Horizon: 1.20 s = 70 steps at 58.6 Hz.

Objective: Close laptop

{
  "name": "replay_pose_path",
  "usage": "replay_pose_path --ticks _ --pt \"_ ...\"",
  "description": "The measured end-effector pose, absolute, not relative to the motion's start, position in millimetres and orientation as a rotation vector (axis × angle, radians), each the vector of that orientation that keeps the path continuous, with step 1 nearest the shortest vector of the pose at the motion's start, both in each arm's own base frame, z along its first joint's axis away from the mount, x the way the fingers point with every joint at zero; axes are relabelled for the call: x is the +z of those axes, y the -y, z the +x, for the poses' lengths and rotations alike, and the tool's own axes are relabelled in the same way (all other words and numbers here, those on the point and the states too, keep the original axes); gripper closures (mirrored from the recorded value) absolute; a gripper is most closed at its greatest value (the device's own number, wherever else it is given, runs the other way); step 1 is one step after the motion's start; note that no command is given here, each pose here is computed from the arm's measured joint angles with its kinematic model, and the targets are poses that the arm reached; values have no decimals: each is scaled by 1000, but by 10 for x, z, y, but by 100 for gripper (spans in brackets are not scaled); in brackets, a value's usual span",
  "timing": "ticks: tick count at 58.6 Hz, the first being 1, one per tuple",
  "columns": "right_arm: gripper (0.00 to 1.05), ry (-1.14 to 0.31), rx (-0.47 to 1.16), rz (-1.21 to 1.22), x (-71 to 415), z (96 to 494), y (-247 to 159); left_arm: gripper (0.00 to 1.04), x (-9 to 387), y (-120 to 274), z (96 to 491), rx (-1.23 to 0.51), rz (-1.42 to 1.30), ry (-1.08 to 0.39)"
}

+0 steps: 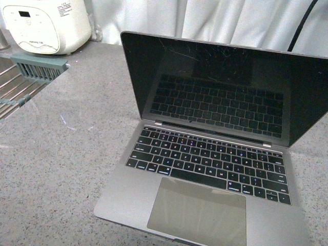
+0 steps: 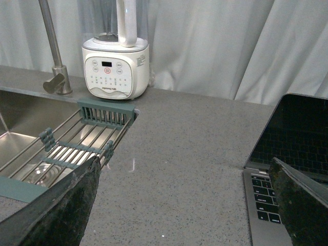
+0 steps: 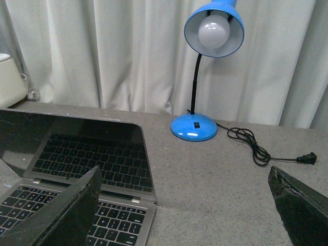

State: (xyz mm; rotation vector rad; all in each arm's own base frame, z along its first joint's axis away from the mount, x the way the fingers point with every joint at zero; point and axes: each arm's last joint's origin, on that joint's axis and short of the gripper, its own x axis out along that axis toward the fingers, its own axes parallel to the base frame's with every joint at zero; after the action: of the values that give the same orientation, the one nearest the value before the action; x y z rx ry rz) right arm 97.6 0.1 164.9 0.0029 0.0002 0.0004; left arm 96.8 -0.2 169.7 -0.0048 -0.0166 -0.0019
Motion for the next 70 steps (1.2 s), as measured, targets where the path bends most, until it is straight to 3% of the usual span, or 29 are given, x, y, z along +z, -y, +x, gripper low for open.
replay_pose_path --ticks 70 --pt "9 0 0 3 1649 976 -1 6 1697 2 968 -2 -5 17"
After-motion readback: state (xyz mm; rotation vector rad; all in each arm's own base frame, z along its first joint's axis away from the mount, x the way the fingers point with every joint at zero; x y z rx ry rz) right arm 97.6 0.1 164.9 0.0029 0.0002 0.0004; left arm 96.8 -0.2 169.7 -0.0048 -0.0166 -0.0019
